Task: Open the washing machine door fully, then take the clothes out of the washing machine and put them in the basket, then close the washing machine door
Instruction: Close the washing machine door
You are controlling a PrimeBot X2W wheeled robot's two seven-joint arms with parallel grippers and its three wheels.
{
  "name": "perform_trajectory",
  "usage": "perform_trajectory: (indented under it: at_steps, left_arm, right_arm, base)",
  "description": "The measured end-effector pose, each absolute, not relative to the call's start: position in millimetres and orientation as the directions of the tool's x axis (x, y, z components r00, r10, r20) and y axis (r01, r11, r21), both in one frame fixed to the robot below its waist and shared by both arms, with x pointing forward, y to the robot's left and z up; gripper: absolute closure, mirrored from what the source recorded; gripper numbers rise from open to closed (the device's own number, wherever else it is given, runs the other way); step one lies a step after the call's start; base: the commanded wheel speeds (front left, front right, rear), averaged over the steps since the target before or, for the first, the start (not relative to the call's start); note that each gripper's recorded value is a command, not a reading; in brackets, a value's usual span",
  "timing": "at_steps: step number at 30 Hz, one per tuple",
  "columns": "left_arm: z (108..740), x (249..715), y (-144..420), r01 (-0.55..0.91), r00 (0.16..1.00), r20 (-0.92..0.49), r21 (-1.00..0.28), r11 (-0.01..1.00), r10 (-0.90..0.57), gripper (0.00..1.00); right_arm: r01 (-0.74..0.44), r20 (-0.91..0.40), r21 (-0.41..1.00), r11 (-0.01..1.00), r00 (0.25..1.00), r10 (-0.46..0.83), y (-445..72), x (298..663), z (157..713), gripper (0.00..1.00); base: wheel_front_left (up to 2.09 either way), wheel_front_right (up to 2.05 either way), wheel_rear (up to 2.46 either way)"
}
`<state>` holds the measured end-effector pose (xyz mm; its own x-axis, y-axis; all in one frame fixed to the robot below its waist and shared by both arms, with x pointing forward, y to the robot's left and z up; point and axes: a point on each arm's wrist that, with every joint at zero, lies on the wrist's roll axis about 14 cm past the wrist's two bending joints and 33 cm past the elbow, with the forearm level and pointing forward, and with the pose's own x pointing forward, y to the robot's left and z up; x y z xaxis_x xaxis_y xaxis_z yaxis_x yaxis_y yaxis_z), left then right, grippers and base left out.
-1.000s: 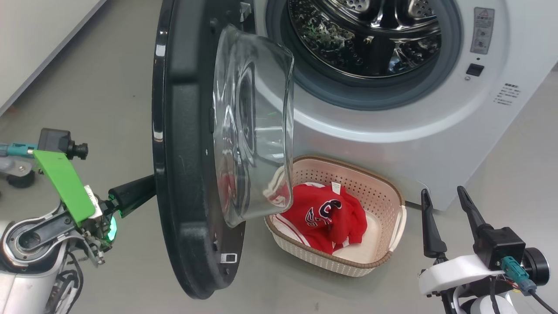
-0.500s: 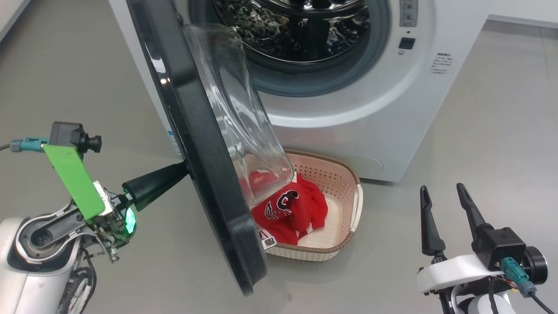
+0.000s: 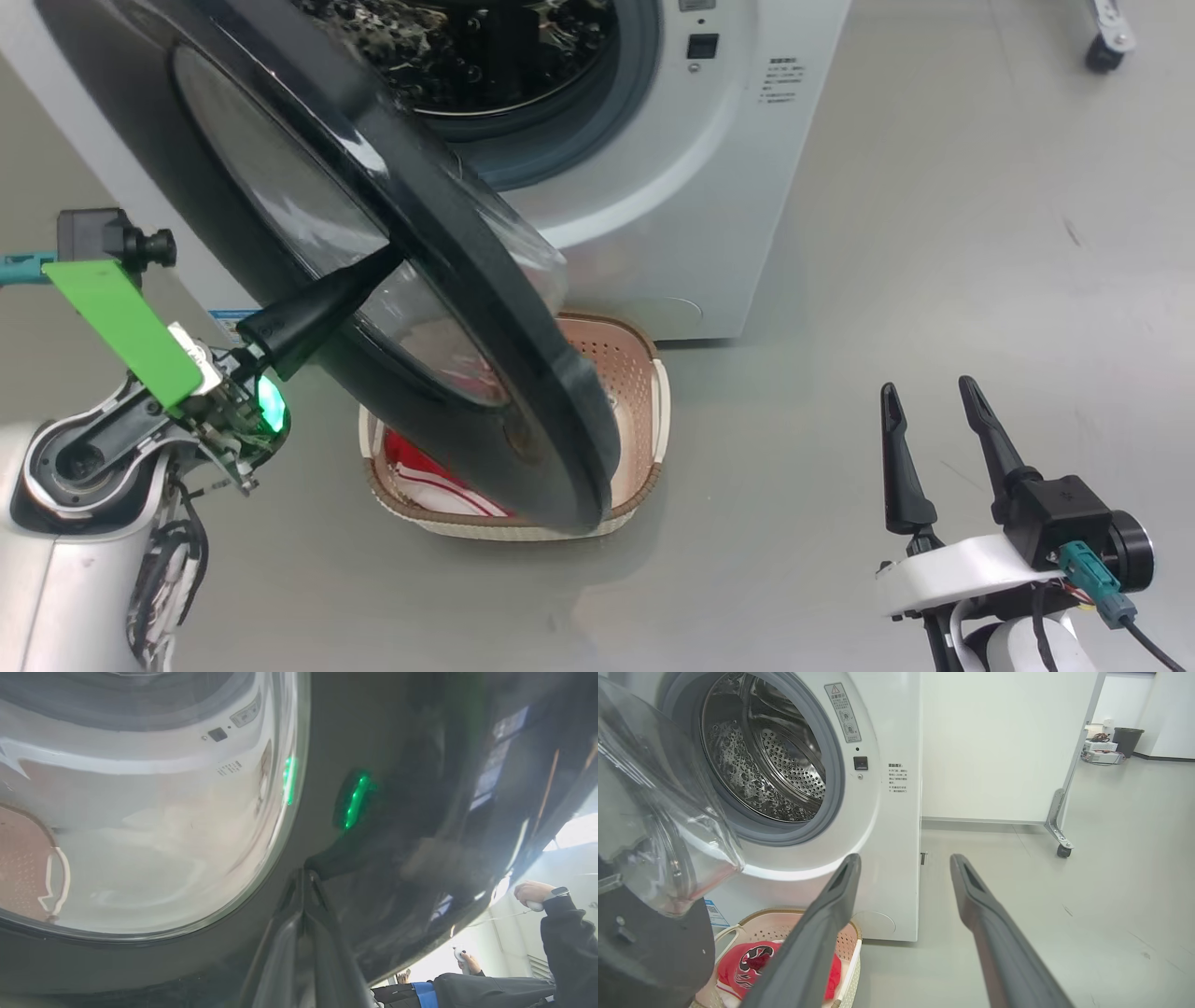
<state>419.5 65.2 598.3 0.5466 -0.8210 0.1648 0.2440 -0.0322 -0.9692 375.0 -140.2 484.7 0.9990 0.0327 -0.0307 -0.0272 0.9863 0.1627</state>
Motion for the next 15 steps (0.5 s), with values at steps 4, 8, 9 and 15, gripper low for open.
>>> perform_trajectory:
  at_steps: [4,8,9,15]
  left_arm:
    - [603.3,435.2,45.9,0.259,0.517,0.187,-0.964,-0.056,-0.835,1.0]
    - [603.2,451.9,30.2,0.252,0.499,0.208,-0.964,-0.089,-0.841,1.0]
    - [601.9,456.4,27.0,0.249,0.499,0.209,-0.964,-0.092,-0.841,1.0]
    - [592.2,485.2,11.7,0.237,0.509,0.196,-0.968,-0.082,-0.838,1.0]
  right_arm:
    - [0.006,-0.036,0.159,0.987,0.999,0.0,-150.3,373.4,483.4,0.0]
    - [0.038,-0.043,0.163,0.986,0.999,-0.032,-159.2,373.1,480.2,0.0]
    - [0.046,-0.05,0.164,0.985,0.998,-0.038,-161.1,372.6,478.1,0.0]
    - [0.094,-0.067,0.159,0.983,0.994,-0.085,-174.8,372.9,471.8,0.0]
  base:
    - [0.0,0.0,0.0]
    - [0.0,0.0,0.0]
    - [0.0,0.0,0.0]
    - [0.0,0.0,0.0]
